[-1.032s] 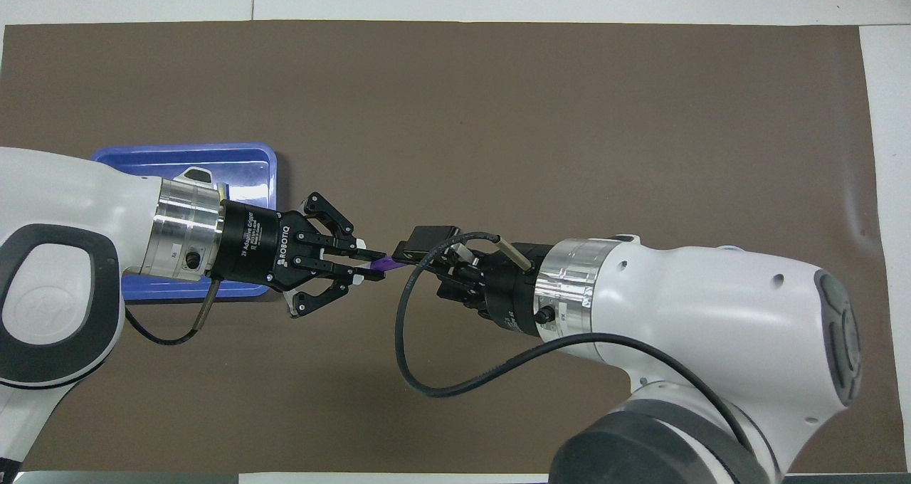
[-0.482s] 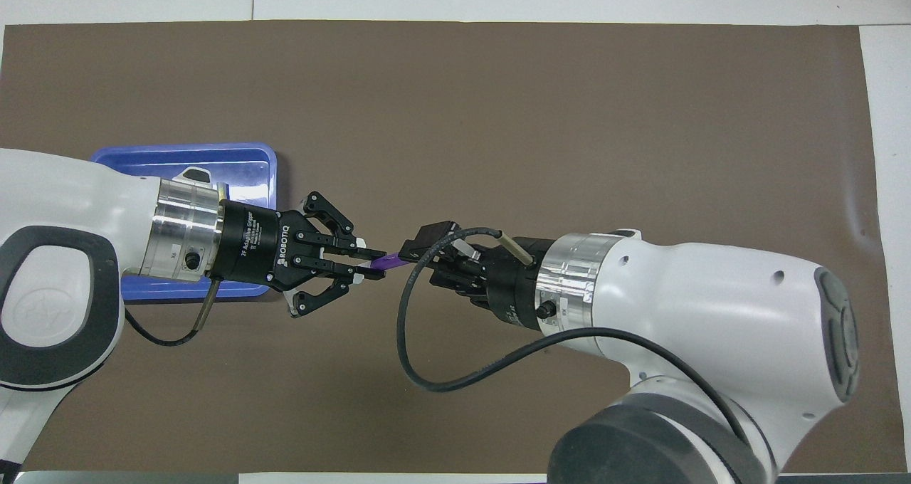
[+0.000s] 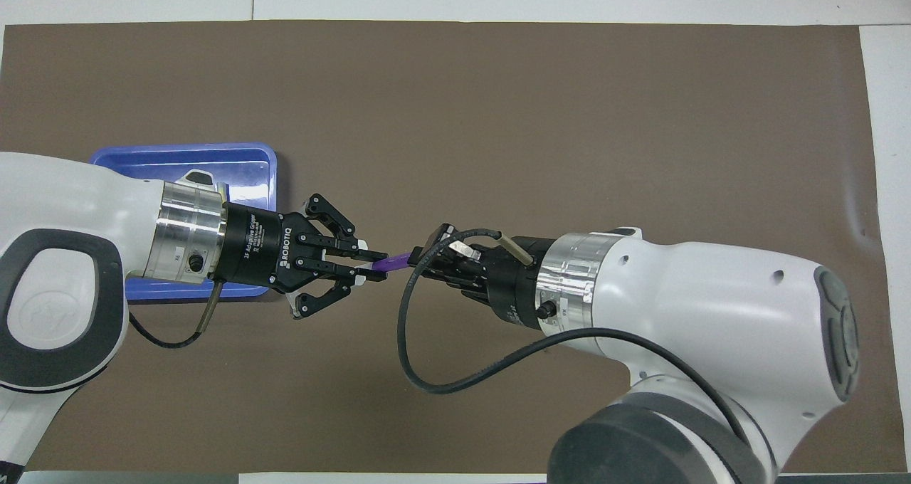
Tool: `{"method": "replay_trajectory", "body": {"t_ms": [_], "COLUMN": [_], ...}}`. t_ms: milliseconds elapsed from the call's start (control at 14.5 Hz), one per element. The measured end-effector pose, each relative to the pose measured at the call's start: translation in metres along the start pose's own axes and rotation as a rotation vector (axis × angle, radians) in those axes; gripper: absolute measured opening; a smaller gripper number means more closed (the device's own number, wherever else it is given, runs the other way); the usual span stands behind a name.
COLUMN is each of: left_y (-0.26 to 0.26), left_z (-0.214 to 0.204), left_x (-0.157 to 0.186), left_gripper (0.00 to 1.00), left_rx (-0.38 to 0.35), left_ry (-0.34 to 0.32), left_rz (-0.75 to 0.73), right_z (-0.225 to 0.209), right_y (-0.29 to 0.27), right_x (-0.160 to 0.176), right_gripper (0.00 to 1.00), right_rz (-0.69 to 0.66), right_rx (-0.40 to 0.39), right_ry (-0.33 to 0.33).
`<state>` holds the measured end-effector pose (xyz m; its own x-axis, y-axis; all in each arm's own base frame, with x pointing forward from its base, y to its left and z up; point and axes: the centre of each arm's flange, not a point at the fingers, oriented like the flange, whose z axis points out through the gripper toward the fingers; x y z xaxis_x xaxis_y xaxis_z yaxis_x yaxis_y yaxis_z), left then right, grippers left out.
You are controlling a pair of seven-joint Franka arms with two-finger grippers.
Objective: Transfer and insert pens with both arms
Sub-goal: 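Grasp the purple pen with the right gripper while the left gripper opens, then carry the purple pen to the cup while the left gripper reaches the tray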
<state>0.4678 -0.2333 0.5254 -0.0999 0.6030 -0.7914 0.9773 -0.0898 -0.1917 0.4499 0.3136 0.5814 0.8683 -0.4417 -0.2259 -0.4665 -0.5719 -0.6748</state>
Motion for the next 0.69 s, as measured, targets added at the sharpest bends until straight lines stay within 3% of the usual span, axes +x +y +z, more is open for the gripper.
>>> {"method": "replay_trajectory", "body": {"t_ms": [206,275,551,688], "left_y": [0.0,-0.001,-0.013,-0.013], "left_z": [-0.001,-0.002,-0.002,-0.005], "left_x": [-0.001,-0.003,-0.025,-0.026], "left_gripper": [0.17,0.22,0.66,0.9], "left_rx": [-0.005,-0.014,-0.063,-0.078], "left_ry": [0.0,-0.001,-0.004,0.007], "left_rz": [0.003,0.009,0.052,0.061], "right_z": [-0.001,-0.001,0.0,0.001], "right_y": [0.0,0.0,0.002,0.005], "right_x": [0.0,0.001,0.003,0.003], "right_gripper": [0.18,0.18,0.18,0.18], "right_rz": [-0.003,-0.002,-0.009,-0.067], "right_rx": [0.001,0.001,-0.003,-0.048], "right_ry": [0.001,0.002,0.001,0.001]}}
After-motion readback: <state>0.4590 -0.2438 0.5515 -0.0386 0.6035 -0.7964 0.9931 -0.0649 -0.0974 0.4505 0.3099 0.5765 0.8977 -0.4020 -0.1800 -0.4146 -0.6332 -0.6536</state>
